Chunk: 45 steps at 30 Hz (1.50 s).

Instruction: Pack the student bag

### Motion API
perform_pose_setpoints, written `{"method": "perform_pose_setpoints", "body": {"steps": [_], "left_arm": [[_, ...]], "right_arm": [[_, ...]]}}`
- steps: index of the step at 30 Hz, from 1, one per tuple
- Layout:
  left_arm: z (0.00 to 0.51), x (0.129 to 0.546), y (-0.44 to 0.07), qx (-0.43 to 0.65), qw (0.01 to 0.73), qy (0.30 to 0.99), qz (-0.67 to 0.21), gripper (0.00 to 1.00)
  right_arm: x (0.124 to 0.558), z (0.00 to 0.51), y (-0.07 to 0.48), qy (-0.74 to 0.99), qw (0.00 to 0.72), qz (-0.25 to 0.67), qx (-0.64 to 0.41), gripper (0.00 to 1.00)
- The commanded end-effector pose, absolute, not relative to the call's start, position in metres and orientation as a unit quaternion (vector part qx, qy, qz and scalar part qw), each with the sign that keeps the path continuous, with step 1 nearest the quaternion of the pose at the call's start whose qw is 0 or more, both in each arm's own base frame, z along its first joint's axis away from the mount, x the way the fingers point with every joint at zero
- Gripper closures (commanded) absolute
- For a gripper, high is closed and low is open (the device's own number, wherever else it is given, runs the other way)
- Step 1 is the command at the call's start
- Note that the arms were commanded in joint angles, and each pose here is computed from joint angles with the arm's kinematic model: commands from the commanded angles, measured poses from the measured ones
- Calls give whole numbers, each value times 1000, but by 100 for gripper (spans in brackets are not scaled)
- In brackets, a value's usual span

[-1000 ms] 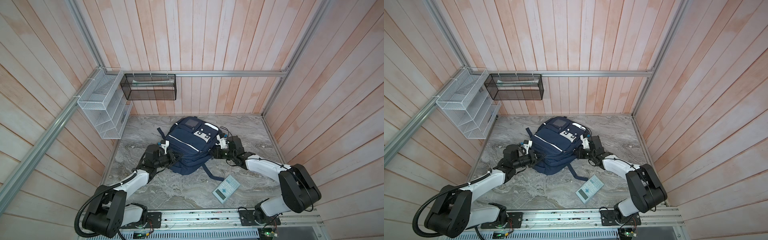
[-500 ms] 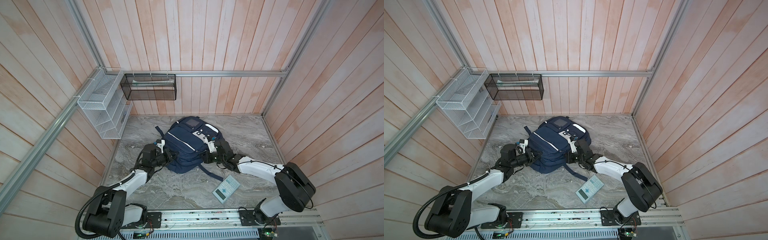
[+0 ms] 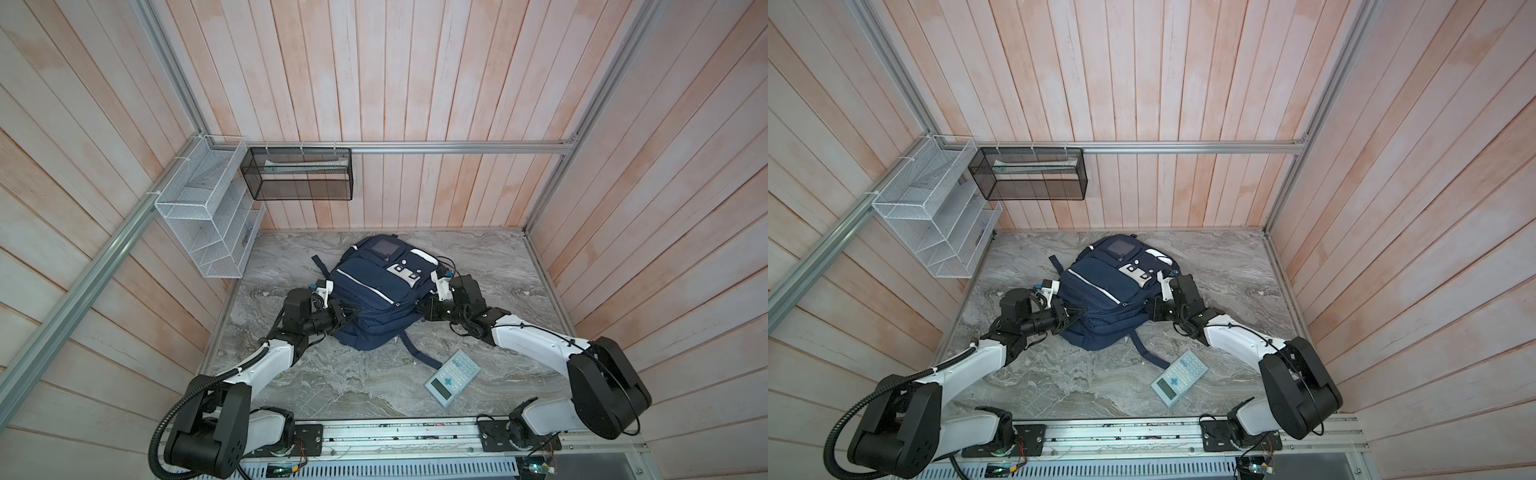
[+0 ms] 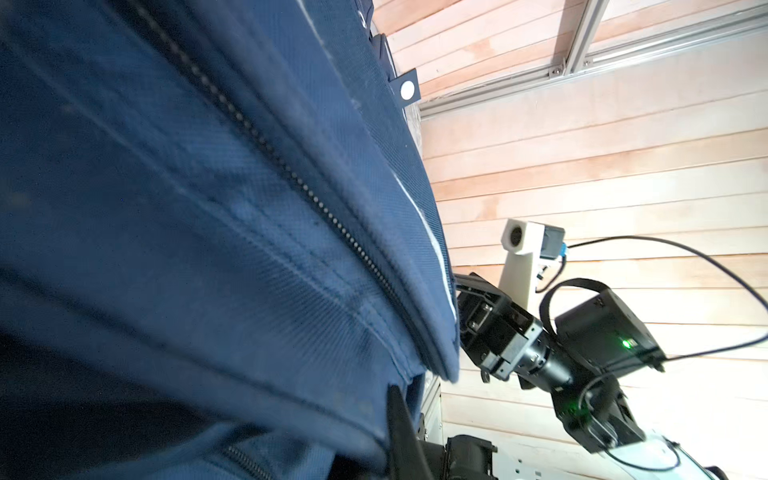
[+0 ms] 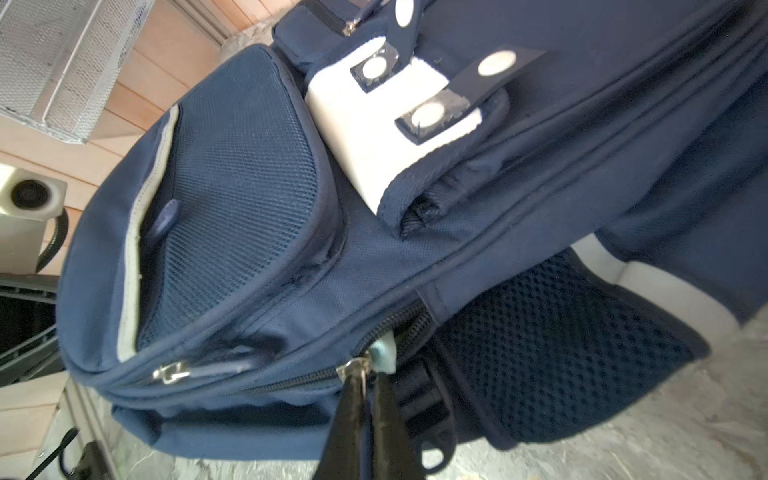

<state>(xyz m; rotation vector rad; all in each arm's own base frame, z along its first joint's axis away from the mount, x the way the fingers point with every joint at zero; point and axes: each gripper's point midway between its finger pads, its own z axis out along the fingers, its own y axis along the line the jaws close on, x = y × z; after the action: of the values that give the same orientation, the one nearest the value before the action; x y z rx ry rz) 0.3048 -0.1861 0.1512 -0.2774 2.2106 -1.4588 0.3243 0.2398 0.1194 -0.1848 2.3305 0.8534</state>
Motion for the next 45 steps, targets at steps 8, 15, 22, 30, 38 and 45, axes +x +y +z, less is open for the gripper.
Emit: {"method": "perform_pose_setpoints", "body": {"steps": [8, 15, 22, 30, 38, 45], "left_arm": [[158, 314, -163, -119, 279, 802, -515, 100], [157, 313, -163, -117, 272, 802, -518, 100], [149, 321, -157, -121, 276, 807, -507, 100], [142, 338, -136, -130, 283, 816, -486, 58], [172, 334, -117, -134, 358, 824, -418, 15], [207, 307, -156, -93, 400, 818, -403, 6]], "right_arm": [[389, 54, 89, 927, 335, 123, 113, 100], [415, 58, 77, 919, 358, 107, 128, 100], [384, 76, 141, 913, 363, 187, 29, 100], [330, 90, 150, 925, 368, 95, 18, 48], [352, 177, 191, 839, 498, 203, -84, 32], [358, 190, 258, 734, 536, 220, -355, 32]]}}
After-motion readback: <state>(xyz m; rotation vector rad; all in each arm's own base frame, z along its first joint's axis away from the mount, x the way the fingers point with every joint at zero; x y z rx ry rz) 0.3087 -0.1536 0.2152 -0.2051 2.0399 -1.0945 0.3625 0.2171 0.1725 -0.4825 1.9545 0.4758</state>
